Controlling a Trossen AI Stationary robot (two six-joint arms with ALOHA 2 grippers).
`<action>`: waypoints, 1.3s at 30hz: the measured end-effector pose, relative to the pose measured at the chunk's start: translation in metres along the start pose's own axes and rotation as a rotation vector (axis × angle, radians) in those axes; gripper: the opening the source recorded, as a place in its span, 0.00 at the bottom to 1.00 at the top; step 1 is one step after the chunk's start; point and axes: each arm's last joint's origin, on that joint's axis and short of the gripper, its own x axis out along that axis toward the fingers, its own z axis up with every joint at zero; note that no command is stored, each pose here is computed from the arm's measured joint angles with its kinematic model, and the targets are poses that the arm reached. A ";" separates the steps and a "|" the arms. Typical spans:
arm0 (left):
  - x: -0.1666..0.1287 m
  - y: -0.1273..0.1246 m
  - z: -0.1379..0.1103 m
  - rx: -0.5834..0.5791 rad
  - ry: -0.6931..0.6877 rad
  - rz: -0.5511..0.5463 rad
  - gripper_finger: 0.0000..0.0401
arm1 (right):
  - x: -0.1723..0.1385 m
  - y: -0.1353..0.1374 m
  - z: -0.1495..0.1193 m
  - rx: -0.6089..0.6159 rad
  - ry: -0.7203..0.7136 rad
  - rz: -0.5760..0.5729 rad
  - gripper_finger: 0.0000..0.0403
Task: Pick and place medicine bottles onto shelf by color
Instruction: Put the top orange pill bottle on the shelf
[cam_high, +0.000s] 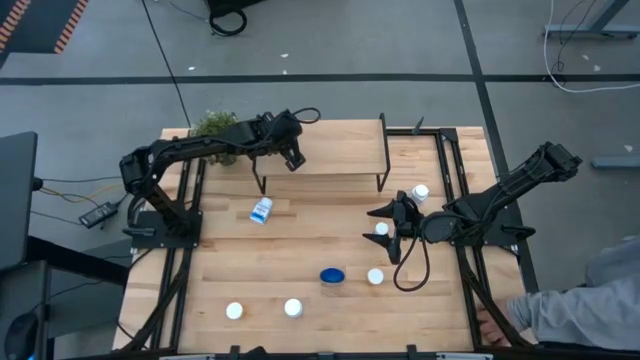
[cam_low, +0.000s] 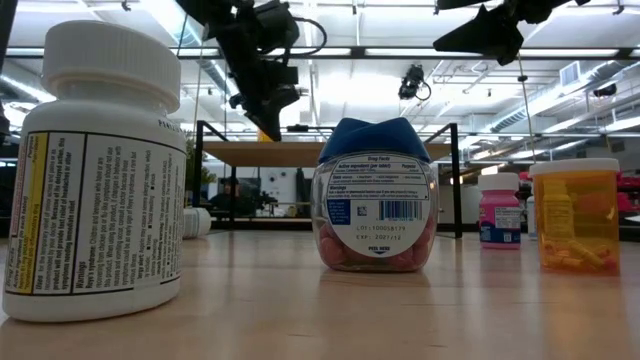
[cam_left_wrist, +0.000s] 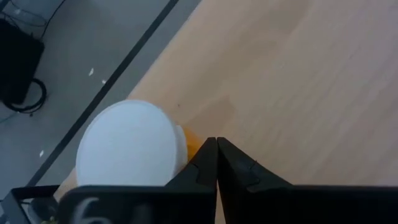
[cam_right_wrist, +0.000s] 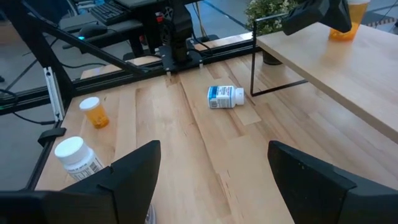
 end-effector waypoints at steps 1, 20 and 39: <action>0.000 0.001 0.000 -0.002 0.003 0.001 0.01 | 0.000 0.000 0.000 0.000 0.000 0.000 0.76; -0.002 -0.005 0.008 0.005 -0.083 0.012 0.03 | 0.000 0.000 0.000 -0.004 0.000 0.000 0.76; 0.043 -0.001 0.007 0.070 -0.044 0.038 0.01 | 0.000 0.000 0.000 0.004 0.000 0.000 0.76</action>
